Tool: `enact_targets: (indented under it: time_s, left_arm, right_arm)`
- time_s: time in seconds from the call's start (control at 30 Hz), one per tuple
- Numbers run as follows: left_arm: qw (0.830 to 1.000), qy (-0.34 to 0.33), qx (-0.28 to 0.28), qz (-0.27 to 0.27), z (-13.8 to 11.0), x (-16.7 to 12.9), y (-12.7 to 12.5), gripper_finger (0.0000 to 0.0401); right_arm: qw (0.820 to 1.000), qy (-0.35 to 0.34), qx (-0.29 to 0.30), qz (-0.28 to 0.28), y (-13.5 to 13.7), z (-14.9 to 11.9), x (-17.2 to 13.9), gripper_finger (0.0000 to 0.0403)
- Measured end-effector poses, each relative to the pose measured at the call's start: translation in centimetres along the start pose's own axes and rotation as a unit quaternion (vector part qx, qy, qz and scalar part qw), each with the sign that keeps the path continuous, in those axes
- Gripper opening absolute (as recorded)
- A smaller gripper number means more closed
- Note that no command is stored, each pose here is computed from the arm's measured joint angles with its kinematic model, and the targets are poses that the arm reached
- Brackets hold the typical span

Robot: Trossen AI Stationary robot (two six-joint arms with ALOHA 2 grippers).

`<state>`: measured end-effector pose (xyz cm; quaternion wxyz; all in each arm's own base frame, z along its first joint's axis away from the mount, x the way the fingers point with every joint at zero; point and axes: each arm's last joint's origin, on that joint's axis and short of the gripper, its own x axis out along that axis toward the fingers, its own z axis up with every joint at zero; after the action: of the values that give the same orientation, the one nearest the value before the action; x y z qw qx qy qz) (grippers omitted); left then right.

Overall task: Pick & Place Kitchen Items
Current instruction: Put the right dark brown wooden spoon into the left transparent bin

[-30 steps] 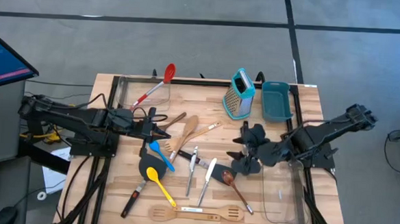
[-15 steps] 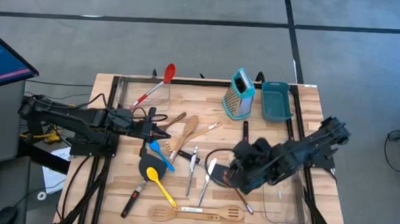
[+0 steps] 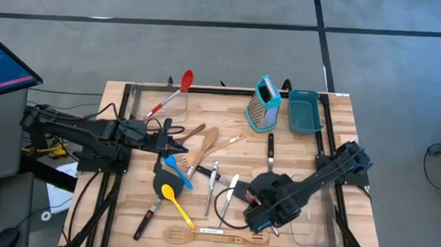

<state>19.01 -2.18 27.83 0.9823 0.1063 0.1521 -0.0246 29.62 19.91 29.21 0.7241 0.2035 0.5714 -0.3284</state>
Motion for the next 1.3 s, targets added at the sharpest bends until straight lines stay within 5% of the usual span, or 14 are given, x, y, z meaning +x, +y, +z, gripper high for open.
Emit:
enact_targets:
  time_s: [0.47,1.3]
  left_arm:
    - [0.999,0.045,0.003,-0.007,-3.2,0.7,-0.6,0.0004]
    - [1.000,0.026,-0.011,-0.002,-3.0,0.7,-0.6,0.0004]
  right_arm:
    - [0.998,0.064,0.008,-0.023,2.0,-1.7,3.2,0.0269]
    - [0.997,0.073,0.013,0.009,2.4,-4.6,10.3,0.0269]
